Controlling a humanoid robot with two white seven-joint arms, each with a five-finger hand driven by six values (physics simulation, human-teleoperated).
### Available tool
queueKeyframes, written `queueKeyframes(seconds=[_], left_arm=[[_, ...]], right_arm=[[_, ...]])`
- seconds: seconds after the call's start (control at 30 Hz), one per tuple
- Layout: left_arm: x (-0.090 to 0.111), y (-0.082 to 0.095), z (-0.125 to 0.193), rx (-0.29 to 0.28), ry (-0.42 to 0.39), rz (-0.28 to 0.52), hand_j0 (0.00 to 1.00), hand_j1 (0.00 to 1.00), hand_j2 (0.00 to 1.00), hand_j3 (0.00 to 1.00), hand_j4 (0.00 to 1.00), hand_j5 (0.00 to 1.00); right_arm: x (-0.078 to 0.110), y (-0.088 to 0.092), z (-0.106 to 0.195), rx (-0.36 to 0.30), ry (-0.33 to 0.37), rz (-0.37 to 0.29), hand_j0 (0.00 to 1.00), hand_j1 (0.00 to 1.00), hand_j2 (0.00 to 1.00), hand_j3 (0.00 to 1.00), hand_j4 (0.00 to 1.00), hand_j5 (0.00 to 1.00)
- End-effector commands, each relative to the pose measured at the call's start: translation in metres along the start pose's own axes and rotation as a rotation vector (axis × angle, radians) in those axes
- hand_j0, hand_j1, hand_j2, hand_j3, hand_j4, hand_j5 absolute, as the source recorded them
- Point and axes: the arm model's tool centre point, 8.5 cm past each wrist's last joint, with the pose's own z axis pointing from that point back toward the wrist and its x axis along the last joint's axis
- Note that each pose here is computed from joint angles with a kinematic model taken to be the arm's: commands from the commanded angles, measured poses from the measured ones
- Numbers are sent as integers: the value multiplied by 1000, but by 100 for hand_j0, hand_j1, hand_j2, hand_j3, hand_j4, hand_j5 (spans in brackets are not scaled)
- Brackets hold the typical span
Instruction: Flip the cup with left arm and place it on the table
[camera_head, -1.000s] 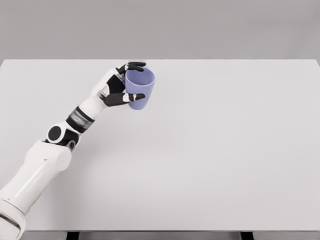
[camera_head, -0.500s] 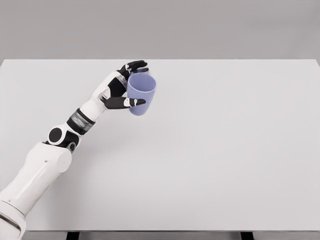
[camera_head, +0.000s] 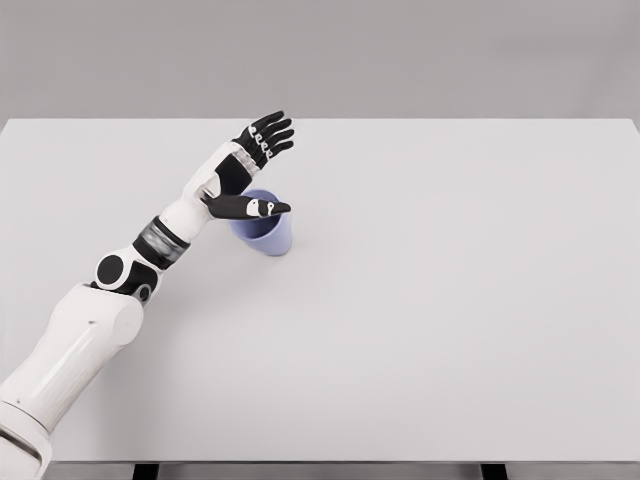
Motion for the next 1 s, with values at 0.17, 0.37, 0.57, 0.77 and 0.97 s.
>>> queueKeyframes(seconds=[0.17,0.37,0.57,0.77,0.97], left_arm=[[17,4,-16,-21,-40,-25,100,100,100,100,100,100],[63,60,-3,9,-17,-173,100,100,100,100,100,100],[129,154,70,-235,581,-905,100,100,100,100,100,100],[123,166,109,-448,883,-1106,100,100,100,100,100,100],[116,162,108,-462,883,-1100,100,100,100,100,100,100]], right_arm=[[0,0,0,0,0,0,100,100,100,100,100,100],[0,0,0,0,0,1,100,100,100,100,100,100],[0,0,0,0,0,-2,100,100,100,100,100,100],[0,0,0,0,0,0,100,100,100,100,100,100],[0,0,0,0,0,0,100,100,100,100,100,100]])
